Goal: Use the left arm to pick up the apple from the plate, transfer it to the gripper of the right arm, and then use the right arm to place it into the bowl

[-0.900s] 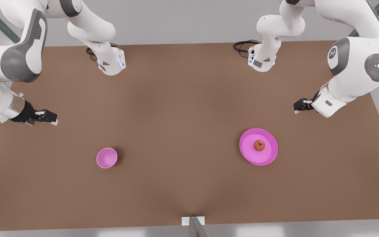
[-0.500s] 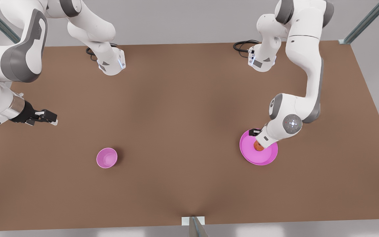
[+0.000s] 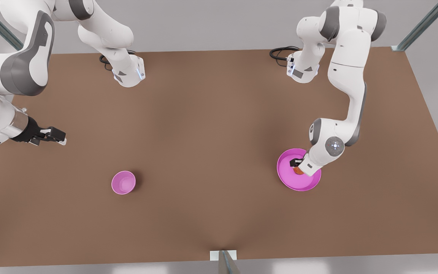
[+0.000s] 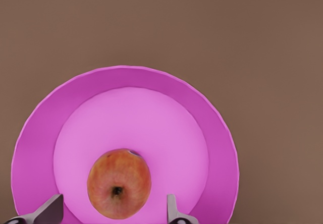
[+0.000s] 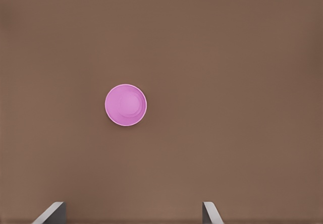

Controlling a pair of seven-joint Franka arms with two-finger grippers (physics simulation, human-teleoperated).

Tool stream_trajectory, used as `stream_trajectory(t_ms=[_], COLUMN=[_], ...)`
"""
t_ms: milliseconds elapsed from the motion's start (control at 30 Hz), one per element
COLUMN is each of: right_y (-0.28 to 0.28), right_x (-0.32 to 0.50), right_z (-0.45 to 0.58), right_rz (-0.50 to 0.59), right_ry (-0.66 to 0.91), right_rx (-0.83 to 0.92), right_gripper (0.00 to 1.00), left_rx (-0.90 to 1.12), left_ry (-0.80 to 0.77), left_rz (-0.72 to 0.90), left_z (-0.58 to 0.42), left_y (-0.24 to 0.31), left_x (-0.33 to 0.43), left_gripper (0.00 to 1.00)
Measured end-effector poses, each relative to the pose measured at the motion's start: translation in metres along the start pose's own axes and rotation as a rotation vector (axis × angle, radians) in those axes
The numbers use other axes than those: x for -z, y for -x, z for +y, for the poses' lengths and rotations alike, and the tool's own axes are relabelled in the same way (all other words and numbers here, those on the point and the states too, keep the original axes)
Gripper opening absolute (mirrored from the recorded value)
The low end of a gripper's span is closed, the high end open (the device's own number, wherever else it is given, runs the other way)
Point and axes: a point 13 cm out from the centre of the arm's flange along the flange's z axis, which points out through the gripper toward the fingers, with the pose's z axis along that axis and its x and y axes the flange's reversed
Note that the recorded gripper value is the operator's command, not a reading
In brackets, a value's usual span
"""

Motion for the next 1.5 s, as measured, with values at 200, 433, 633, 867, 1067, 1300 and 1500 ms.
stream_trajectory(t_ms=[200, 433, 633, 867, 1067, 1300, 1500], right_y=[0.0, 0.0, -0.001, -0.001, 0.0, -0.001, -0.001], right_x=[0.0, 0.0, 0.0, 0.0, 0.0, -0.001, -0.002], right_z=[-0.001, -0.002, -0.003, -0.002, 0.002, -0.003, -0.003], right_rz=[0.0, 0.0, 0.002, 0.001, 0.002, 0.004, 0.005], right_ry=[0.0, 0.0, 0.001, 0.002, 0.003, 0.003, 0.004], right_rx=[-0.001, -0.002, -0.004, -0.002, 0.003, -0.004, -0.004], right_gripper=[1.0, 1.0, 1.0, 1.0, 1.0, 1.0, 1.0], left_rx=[-0.006, -0.013, -0.018, -0.022, -0.025, -0.025, -0.035], left_ry=[0.005, 0.005, 0.007, 0.006, 0.007, 0.007, -0.017], left_rz=[0.017, 0.015, 0.023, 0.016, 0.018, 0.02, -0.051], left_z=[0.003, 0.004, 0.004, 0.003, 0.004, 0.005, -0.011], left_y=[-0.009, -0.006, -0.006, -0.002, -0.001, 0.002, 0.026], left_x=[-0.025, -0.038, -0.048, -0.048, -0.051, -0.057, -0.013], left_gripper=[1.0, 1.0, 0.92, 0.85, 0.76, 0.73, 0.7])
